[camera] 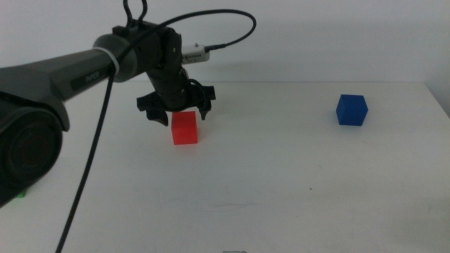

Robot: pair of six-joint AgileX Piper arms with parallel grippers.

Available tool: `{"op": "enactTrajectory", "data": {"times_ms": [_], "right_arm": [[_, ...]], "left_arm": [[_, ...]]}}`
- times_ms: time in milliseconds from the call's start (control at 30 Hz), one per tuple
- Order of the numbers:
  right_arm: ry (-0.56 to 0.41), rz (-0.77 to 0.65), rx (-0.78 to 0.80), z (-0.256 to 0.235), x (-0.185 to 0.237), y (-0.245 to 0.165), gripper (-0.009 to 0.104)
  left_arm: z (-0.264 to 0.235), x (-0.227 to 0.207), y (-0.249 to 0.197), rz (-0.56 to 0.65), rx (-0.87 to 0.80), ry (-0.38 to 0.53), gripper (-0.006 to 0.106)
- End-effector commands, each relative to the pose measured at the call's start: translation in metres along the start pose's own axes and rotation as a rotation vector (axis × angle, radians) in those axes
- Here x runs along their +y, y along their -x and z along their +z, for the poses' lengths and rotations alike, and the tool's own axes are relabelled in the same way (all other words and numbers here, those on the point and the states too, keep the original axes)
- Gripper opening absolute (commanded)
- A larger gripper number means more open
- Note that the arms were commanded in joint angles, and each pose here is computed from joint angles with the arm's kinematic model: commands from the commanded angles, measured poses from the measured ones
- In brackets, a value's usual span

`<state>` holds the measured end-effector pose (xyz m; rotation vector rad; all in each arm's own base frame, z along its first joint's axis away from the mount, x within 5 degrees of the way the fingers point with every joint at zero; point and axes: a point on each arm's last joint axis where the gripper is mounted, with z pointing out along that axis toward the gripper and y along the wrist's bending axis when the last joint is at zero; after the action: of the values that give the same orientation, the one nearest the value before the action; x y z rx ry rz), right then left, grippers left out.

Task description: Stack red cubes first, then green, then blue cubes in a specific spot.

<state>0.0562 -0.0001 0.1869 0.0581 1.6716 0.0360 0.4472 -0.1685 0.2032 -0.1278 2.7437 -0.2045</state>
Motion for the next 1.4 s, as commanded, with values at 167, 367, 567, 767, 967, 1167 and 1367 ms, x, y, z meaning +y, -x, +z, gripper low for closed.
{"op": "enactTrajectory", "data": {"times_ms": [167,367,567,767,967,1167,1367], "right_arm": [[0.000,-0.015,-0.119,-0.003,0.000,0.016,0.094],[0.000,-0.015,-0.119,-0.003,0.000,0.016,0.094],[0.000,-0.015,-0.119,-0.003,0.000,0.016,0.094],[0.000,-0.015,-0.119,-0.003,0.000,0.016,0.094],[0.000,-0.015,-0.119,-0.003,0.000,0.016,0.094],[0.000,-0.015,-0.119,-0.003,0.000,0.016,0.094],[0.000,-0.015,-0.119,-0.003,0.000,0.016,0.094]], "left_arm": [[-0.021,-0.011,0.014,-0.015,-0.115,-0.076,0.092],[-0.013,-0.011,0.014,-0.014,-0.113,-0.075,0.089],[-0.007,-0.011,0.013,-0.014,-0.104,-0.071,0.068],[-0.007,-0.010,0.013,-0.010,-0.107,-0.066,0.034],[-0.033,-0.015,0.009,-0.004,-0.077,-0.090,0.009],[-0.074,-0.023,-0.001,0.063,-0.097,-0.072,-0.002],[-0.093,-0.017,-0.035,0.031,-0.105,-0.096,-0.002]]}}
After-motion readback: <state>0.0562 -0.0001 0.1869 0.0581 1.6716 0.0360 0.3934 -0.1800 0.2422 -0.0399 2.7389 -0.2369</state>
